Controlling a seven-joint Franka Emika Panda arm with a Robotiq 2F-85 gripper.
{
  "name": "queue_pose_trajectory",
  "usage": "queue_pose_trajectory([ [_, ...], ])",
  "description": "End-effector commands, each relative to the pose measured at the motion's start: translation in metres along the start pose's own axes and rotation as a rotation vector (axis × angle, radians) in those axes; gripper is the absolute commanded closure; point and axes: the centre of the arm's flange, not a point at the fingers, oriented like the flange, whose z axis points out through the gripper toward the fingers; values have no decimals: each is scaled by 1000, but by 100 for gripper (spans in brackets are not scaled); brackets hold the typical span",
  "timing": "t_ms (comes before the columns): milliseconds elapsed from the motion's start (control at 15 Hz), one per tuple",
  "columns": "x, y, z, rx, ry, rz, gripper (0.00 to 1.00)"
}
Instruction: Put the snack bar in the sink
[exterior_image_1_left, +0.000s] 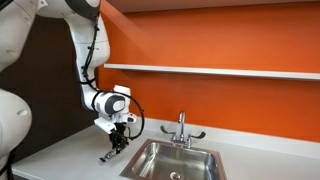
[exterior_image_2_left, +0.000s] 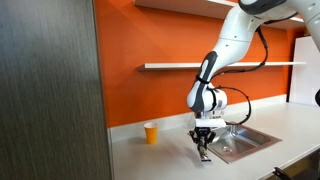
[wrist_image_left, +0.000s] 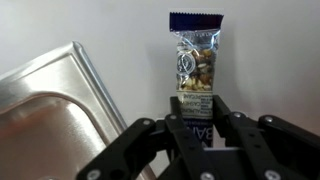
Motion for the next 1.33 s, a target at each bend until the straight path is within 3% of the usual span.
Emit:
queue_pose_trajectory([
  [0, -11, 29, -18, 7, 32, 16, 90],
  [867, 14, 103, -34, 42, 85, 27, 90],
  [933, 14, 95, -24, 18, 59, 46, 65],
  [1267, 16, 100, -25, 21, 66, 39, 65],
])
